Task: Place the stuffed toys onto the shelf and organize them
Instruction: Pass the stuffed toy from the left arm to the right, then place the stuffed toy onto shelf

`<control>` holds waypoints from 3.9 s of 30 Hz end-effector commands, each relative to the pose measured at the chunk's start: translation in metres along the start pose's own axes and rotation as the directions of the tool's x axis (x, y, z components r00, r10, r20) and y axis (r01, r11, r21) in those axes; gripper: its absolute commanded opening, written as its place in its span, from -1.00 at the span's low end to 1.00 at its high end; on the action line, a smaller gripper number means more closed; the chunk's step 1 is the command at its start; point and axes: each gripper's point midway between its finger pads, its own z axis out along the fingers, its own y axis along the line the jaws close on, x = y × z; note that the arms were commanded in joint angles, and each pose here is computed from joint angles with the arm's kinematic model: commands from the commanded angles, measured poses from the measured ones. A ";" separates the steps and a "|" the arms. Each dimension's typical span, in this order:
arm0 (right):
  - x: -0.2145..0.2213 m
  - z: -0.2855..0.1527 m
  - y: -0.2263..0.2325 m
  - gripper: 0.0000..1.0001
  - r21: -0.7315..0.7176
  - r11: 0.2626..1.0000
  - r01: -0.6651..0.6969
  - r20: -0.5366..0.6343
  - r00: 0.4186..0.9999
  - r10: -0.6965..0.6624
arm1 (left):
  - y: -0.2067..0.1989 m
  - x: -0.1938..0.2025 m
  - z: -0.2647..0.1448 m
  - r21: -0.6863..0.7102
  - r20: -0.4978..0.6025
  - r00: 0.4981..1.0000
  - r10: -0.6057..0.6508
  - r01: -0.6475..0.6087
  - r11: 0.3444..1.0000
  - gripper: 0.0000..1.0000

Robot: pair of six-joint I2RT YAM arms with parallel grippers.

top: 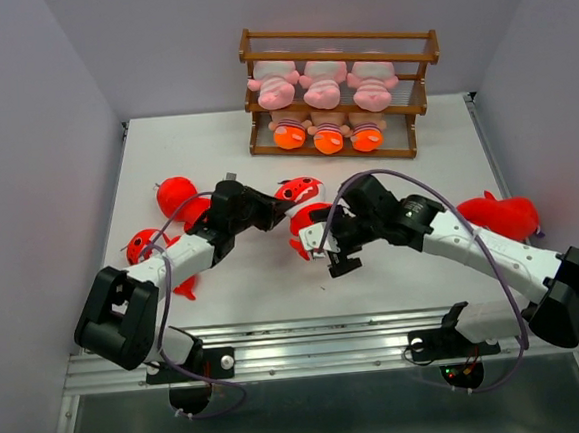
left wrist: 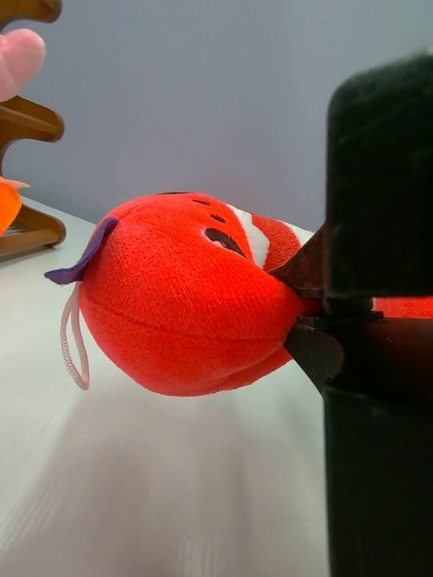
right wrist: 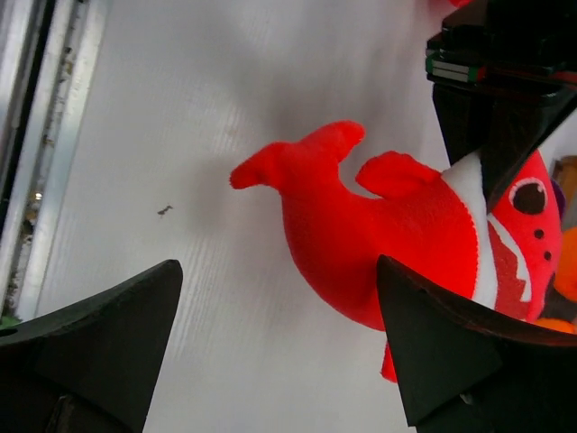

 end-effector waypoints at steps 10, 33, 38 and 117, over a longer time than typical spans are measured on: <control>0.017 -0.003 -0.070 0.61 0.358 0.933 0.047 -0.161 0.987 0.012 | -0.036 -0.003 -0.014 0.102 0.019 0.996 -0.082 0.080 0.992 -1.00; -0.026 -0.014 -0.084 -0.99 0.355 0.932 -0.070 -0.024 0.996 0.084 | -0.035 -0.028 -0.048 0.124 0.150 0.980 0.127 -0.146 0.981 0.32; -0.041 -0.032 -0.102 -0.99 0.409 0.910 -0.066 -0.007 0.997 0.075 | -0.053 -0.059 -0.085 0.161 0.291 0.920 0.263 -0.318 0.934 0.95; 0.036 -0.086 -0.482 0.06 0.954 0.211 0.214 -0.185 0.971 -0.149 | -0.025 -0.085 -0.233 -0.317 0.571 0.280 0.771 -0.792 0.522 0.97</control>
